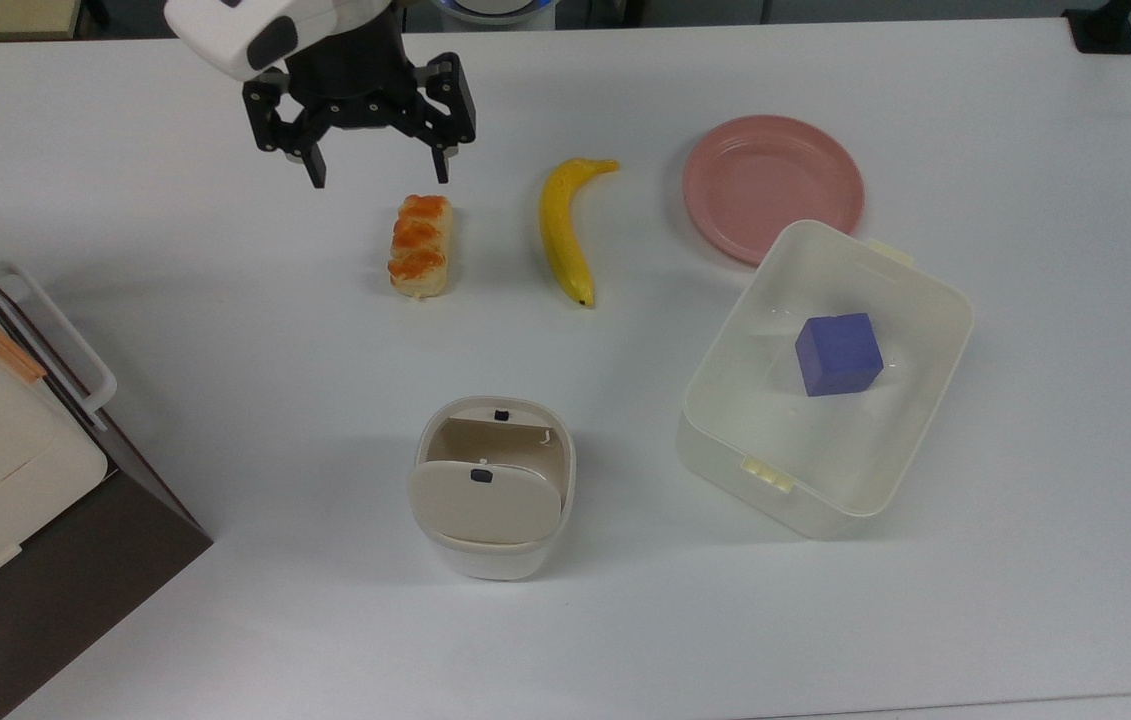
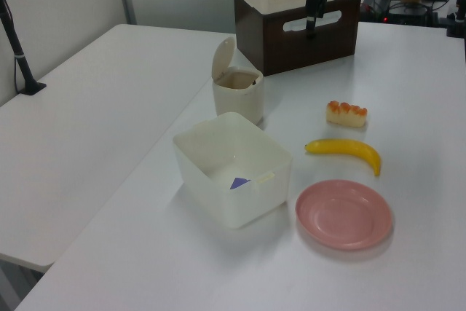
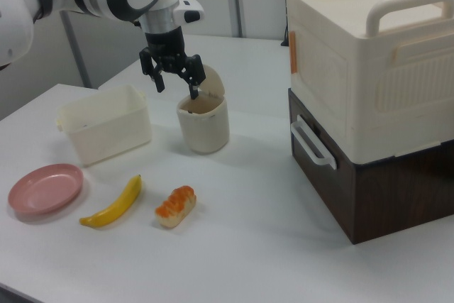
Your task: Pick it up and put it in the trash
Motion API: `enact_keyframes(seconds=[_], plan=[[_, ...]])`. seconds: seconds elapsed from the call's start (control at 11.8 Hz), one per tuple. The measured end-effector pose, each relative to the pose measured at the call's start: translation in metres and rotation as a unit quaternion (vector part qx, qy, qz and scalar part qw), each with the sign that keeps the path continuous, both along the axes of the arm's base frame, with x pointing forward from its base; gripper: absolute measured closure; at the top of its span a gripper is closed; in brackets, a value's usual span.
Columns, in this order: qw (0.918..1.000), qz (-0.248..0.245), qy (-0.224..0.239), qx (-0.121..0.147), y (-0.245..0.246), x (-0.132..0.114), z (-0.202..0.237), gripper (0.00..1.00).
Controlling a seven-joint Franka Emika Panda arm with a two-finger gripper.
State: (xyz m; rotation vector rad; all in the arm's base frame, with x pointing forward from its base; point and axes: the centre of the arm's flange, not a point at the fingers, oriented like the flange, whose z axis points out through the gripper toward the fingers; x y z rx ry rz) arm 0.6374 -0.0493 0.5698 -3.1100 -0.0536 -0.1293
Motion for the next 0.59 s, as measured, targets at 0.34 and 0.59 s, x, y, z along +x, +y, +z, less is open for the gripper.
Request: enact_keyframes(seconds=[0.34,0.59], plan=[[0.9997,-0.022,0.011,0.002,-0.006,-0.008,0.006,0.0],[0.9997,-0.022,0.009,0.002,-0.005,-0.016,0.019,0.0]])
